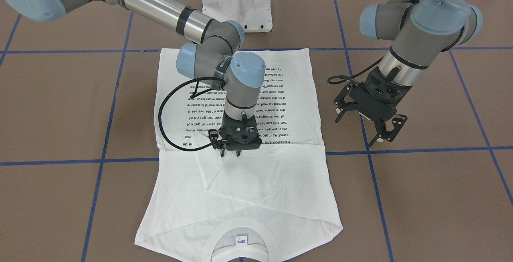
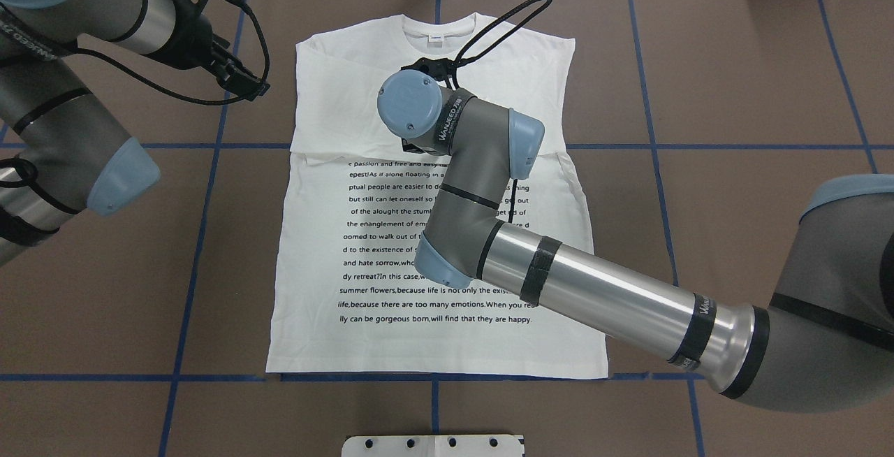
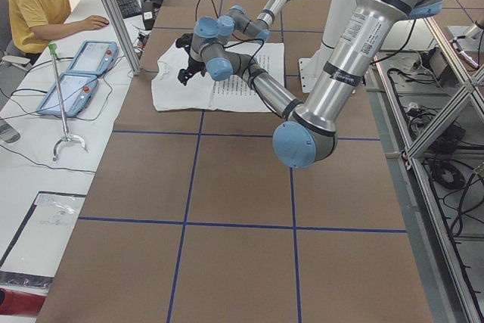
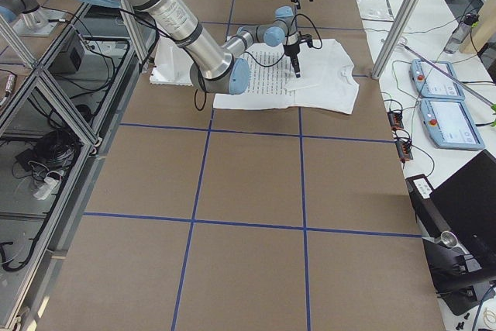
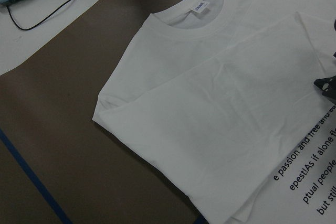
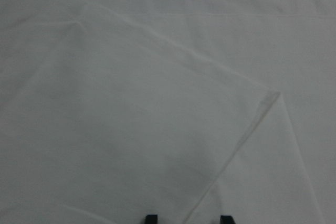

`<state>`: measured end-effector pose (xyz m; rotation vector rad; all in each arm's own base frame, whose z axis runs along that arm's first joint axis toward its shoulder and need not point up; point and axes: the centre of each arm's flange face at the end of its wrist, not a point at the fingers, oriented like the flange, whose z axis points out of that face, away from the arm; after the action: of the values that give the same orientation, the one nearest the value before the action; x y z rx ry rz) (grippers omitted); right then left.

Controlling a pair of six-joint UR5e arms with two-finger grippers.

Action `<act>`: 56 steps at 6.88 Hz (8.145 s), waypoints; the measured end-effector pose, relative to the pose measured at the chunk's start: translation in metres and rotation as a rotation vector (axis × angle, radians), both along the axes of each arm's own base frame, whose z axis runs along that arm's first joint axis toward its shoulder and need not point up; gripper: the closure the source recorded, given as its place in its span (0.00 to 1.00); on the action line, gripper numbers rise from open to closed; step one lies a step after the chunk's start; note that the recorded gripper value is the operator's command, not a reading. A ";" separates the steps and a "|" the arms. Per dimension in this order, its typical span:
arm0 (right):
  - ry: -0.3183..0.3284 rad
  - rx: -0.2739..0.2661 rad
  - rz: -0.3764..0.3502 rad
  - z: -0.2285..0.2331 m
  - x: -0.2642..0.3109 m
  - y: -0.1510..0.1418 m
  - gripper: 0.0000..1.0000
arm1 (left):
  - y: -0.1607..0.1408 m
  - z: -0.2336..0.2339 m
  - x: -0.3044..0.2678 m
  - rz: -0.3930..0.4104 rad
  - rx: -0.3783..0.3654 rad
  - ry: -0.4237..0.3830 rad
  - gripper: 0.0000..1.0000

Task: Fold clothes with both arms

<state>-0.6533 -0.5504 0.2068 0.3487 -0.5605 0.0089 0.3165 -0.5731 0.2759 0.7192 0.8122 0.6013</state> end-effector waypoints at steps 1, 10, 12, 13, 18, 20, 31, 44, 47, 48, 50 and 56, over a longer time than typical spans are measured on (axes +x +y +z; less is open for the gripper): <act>0.006 0.007 -0.011 0.001 0.001 0.000 0.54 | 0.000 0.000 0.001 -0.003 -0.006 0.002 0.00; 0.045 0.060 -0.065 0.016 0.053 -0.016 1.00 | 0.002 -0.001 0.003 -0.011 -0.021 0.012 0.00; 0.074 0.096 -0.091 0.047 0.098 -0.028 1.00 | 0.002 -0.002 0.004 -0.011 -0.023 0.015 0.00; 0.091 0.109 -0.108 0.062 0.120 -0.036 1.00 | 0.003 -0.003 0.005 -0.010 -0.022 0.016 0.00; 0.156 0.114 -0.122 0.108 0.169 -0.062 0.01 | 0.004 -0.006 0.005 -0.016 -0.017 0.036 0.00; 0.114 0.119 -0.082 0.097 0.166 -0.063 0.01 | 0.004 -0.006 0.005 -0.016 -0.016 0.037 0.00; -0.357 -0.106 0.032 0.098 0.257 0.279 0.00 | 0.255 0.081 0.021 -0.149 -0.504 0.307 0.01; -0.342 -0.112 0.027 0.108 0.257 0.298 0.00 | 0.364 0.110 0.155 -0.189 -0.644 0.210 0.61; -0.340 -0.113 0.026 0.109 0.257 0.298 0.00 | 0.367 0.106 0.156 -0.193 -0.665 0.223 1.00; -0.344 -0.117 0.026 0.109 0.256 0.299 0.00 | 0.367 0.101 0.154 -0.200 -0.681 0.237 1.00; -0.369 -0.140 0.041 0.114 0.255 0.308 0.00 | 0.367 0.081 0.144 -0.190 -0.690 0.279 1.00; -0.326 -0.141 0.214 0.165 0.212 0.378 0.06 | 0.367 0.061 0.133 -0.173 -0.698 0.327 1.00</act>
<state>-0.4417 -0.1722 0.3719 0.2697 -0.8383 0.3148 0.4500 -0.2061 0.3366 0.2366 1.1637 0.0179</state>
